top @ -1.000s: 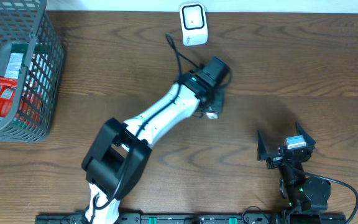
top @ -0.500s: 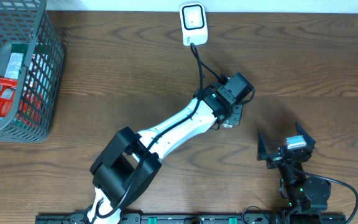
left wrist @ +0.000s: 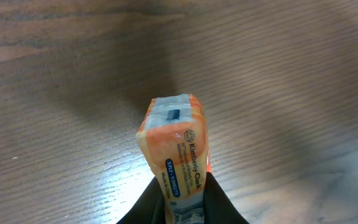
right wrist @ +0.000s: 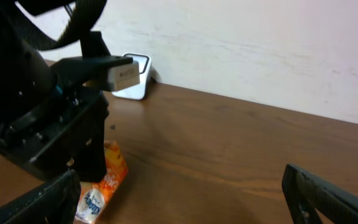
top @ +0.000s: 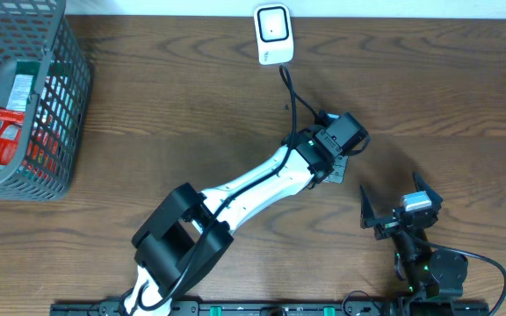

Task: Scan the item barcode
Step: 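Lower the tissue pack onto the table center and release it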

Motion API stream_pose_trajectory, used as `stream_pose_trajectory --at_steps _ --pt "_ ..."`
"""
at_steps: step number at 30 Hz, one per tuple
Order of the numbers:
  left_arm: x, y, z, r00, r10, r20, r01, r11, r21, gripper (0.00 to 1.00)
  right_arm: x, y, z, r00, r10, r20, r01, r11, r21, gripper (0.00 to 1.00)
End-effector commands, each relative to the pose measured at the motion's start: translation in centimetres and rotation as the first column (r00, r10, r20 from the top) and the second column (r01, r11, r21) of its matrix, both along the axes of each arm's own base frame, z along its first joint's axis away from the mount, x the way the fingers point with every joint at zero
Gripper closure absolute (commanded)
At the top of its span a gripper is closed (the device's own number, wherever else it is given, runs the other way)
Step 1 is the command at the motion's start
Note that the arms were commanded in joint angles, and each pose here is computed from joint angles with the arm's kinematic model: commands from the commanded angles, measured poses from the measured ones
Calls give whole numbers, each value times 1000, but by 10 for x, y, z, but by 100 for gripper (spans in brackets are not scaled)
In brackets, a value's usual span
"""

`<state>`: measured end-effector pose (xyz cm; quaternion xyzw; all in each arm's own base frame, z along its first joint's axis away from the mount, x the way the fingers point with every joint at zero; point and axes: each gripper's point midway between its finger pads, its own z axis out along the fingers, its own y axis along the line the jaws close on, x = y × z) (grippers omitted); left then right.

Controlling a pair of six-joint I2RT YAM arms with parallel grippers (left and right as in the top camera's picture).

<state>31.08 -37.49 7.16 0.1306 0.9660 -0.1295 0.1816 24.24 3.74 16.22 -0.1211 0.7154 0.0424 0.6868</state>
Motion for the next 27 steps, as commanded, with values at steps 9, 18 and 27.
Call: stream_pose_trajectory --at_steps 9,18,27 --pt "2 9 -39 999 44 -30 -42 996 76 63 0 2 -2 1000 9 -20 -7 998 62 1" --pt "6 9 -32 998 51 -22 -49 997 65 30 0 -1 -2 1000 -10 -21 11 998 61 1" --pt "32 30 47 991 121 64 -118 992 -54 26 1 -14 14 996 -91 -17 93 979 179 1"
